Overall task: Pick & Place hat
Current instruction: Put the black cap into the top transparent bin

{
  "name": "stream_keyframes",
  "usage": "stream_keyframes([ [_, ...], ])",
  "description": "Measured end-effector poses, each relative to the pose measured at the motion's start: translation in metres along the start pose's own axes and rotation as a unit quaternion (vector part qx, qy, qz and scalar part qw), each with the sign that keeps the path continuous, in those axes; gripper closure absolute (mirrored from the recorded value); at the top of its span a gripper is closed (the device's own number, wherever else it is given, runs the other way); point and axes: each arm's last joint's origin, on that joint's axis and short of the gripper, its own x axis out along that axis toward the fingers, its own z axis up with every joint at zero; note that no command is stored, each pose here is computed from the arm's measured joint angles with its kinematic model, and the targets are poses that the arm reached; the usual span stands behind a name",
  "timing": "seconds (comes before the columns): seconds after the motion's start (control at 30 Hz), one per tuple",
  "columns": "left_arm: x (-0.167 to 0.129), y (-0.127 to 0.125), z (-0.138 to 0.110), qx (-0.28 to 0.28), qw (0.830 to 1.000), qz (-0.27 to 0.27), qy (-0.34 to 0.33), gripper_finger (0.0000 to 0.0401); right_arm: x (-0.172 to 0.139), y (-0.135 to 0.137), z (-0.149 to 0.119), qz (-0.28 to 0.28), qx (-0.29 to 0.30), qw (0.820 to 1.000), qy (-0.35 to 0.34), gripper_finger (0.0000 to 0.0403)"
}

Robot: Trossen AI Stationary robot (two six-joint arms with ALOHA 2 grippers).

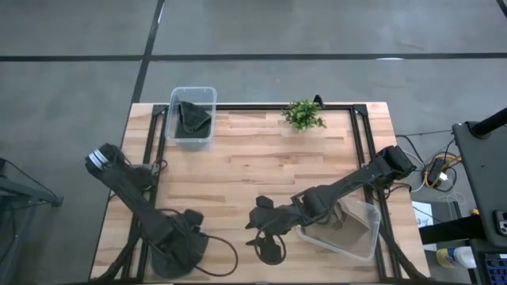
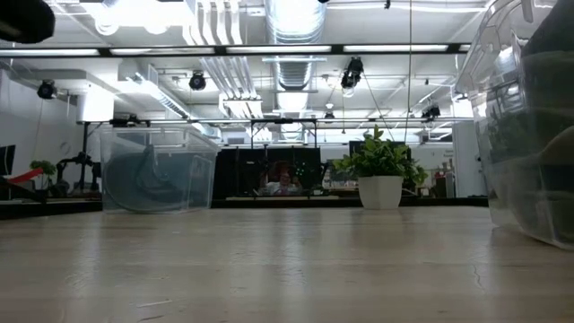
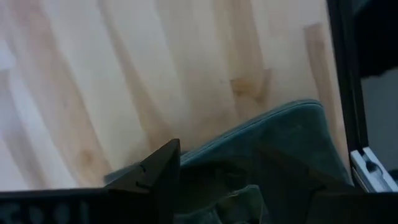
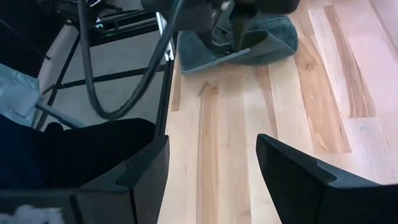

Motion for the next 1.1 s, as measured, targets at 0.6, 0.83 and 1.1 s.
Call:
stream_keyframes([
  [0.6,0.035,-0.007,0.007,0.191,0.981,-0.004,0.04,0.0208,0.007,-0.005,-0.01,-0.001,0.059,0.998,0.0,0.017],
  [0.83,0.053,-0.007,0.008,0.215,0.974,0.0,0.072,0.022,0.006,0.001,-0.008,0.014,0.064,0.998,-0.015,0.017],
  [1.1,0.054,-0.004,0.005,0.221,0.971,0.005,0.095,0.0372,0.006,0.003,-0.01,0.017,0.06,0.998,-0.014,0.017],
])
